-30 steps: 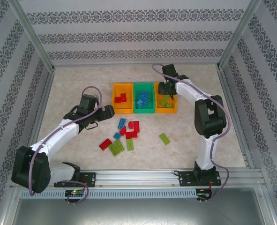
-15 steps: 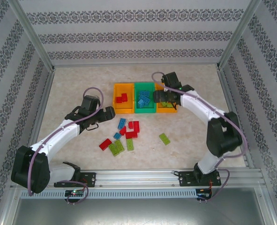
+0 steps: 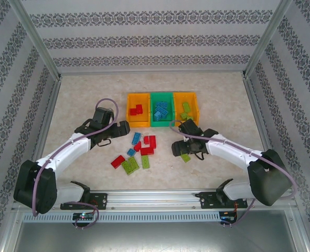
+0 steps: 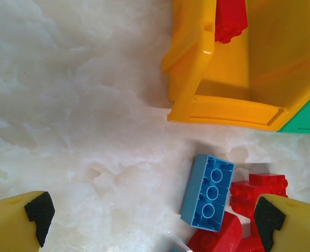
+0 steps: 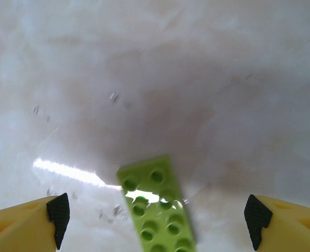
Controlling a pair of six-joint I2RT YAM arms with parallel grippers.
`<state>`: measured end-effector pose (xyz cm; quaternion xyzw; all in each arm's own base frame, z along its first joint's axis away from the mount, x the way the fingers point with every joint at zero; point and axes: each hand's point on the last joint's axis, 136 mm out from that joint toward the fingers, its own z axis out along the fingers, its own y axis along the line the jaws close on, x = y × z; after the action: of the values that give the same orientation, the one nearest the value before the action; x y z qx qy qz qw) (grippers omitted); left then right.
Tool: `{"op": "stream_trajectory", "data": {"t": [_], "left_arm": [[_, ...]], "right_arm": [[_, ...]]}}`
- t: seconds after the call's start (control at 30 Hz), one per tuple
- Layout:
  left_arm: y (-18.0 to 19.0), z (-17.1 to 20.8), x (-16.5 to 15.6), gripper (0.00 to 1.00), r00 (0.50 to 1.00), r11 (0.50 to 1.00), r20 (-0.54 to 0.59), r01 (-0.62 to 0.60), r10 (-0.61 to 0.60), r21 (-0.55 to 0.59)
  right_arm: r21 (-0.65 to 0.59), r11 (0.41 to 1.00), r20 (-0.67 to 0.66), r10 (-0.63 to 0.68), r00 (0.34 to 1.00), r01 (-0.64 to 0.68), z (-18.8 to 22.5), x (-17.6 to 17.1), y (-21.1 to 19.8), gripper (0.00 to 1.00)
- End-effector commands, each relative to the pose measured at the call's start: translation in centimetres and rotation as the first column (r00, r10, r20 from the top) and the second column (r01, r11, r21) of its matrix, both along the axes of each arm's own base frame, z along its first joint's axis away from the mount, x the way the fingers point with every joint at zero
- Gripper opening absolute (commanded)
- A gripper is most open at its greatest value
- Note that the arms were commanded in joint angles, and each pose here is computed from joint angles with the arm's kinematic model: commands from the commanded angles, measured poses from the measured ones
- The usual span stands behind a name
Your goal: Sort the legos into containers by color
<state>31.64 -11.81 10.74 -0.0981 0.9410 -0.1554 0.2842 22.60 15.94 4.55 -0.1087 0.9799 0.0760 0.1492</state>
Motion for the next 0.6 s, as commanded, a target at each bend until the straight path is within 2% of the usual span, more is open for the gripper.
{"op": "stream_trajectory", "data": {"t": [0.0,0.37,0.57], "left_arm": [[-0.8,0.1,0.3,1.00,0.999,0.999,0.016,0.038,-0.038,-0.004],[-0.7,0.0,0.3,1.00,0.999,0.999,0.015,0.034,-0.034,0.002],[-0.5,-0.1,0.3,1.00,1.000,1.000,0.012,0.029,-0.029,0.008]], "right_arm": [[-0.045,0.998,-0.032,-0.033,0.999,0.032,-1.2,-1.1,-0.2,0.89],[-0.135,0.990,-0.090,-0.040,0.995,0.027,-3.8,-1.4,-0.6,0.69],[-0.149,0.989,-0.112,-0.042,0.993,0.025,-4.4,-1.7,-0.7,0.46]]}}
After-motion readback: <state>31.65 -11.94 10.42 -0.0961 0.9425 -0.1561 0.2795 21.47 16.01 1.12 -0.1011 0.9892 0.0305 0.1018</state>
